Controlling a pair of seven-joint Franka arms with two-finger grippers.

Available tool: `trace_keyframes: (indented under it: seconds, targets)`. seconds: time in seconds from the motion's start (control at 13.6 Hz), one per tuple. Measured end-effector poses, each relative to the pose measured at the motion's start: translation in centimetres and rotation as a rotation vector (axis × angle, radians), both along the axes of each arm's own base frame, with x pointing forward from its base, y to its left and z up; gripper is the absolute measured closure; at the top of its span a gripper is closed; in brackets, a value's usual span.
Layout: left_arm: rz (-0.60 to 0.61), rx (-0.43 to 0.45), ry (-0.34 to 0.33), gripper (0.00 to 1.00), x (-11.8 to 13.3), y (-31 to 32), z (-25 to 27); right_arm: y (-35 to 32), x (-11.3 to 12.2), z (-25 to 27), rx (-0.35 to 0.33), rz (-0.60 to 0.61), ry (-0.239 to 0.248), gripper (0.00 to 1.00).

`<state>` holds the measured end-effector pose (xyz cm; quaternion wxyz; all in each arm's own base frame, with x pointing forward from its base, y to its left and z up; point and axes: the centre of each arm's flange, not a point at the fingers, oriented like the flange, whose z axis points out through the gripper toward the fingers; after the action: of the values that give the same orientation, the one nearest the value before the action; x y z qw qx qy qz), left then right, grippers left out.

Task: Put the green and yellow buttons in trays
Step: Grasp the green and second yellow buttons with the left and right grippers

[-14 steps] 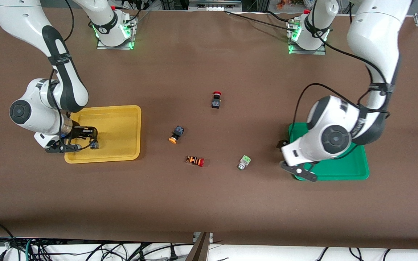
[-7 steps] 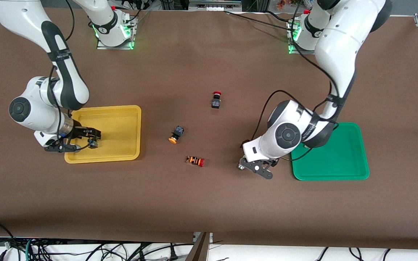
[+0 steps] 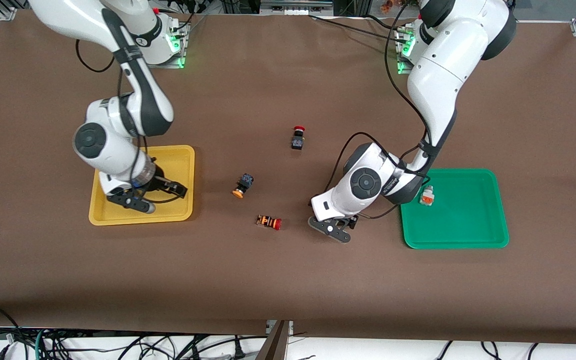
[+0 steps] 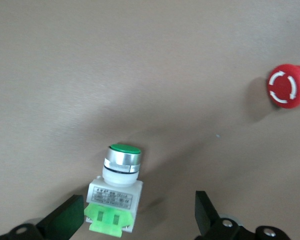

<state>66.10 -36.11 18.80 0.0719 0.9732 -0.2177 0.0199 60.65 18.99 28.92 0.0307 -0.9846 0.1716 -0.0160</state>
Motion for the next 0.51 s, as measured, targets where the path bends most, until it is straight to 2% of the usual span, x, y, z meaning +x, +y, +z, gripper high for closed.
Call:
trace_keyframes:
  seconds: [0.15,0.51]
  targets:
    - [0.003,0.009,-0.014,0.00,0.5,0.6,0.3,3.3,-0.3,-0.9,-0.038,-0.074,-0.005,0.09]
    - [-0.003,0.045,-0.036,0.00,1.2,1.7,0.3,13.0,-1.7,-5.0,-0.049,-0.241,0.006,0.12]
